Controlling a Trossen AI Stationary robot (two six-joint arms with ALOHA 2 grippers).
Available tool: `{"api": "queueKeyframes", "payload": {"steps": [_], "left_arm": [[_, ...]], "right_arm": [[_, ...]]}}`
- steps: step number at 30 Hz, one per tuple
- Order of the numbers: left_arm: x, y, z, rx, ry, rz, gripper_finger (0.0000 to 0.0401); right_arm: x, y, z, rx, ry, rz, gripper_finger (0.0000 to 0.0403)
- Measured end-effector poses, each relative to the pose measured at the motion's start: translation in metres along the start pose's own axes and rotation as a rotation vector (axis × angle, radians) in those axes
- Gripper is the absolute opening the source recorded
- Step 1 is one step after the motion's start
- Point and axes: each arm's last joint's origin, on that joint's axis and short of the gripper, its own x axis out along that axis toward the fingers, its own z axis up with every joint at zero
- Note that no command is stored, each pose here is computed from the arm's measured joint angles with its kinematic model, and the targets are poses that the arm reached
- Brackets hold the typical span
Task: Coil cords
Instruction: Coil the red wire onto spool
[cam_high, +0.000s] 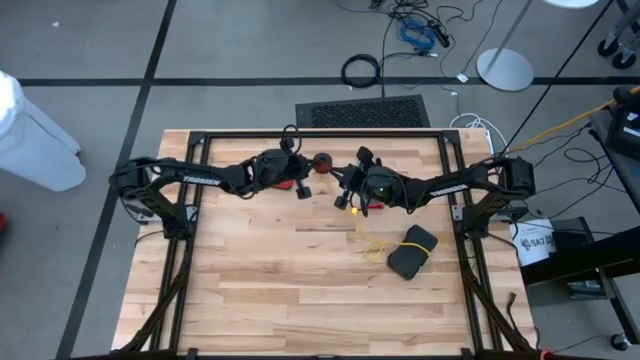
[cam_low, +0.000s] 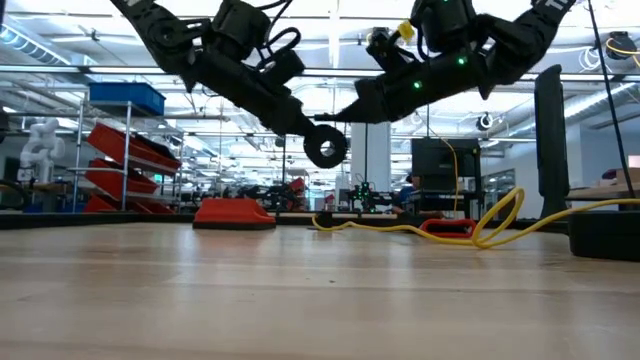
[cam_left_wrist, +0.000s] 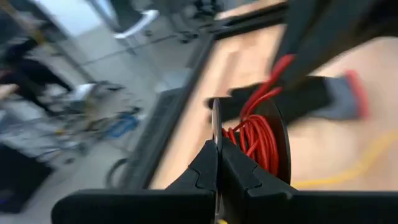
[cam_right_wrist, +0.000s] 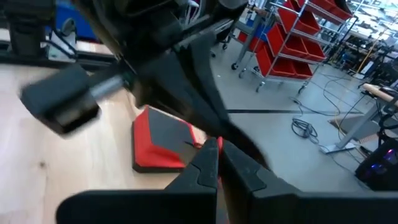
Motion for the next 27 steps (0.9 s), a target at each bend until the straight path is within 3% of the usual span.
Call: {"api": "queueKeyframes", "payload": {"steps": [5,13,27], "left_arm": [[0.005,-0.002,0.008,0.004,-0.061,0.155,0.0006],[0.008,-0.01,0.018,-0.036,-0.173,0.244,0.0006],[0.008,-0.004,0.021,-0.311,-0.287,0.238,0.0006]], "right_arm": [[0.003,0.0,0.007,0.026,-0.01,-0.004,0.0],[0.02,0.006,0.008,0.003,-0.019,-0.04,0.0],[0.033,0.018,-0.009,-0.172,0.003,-0.231,0.0]]}}
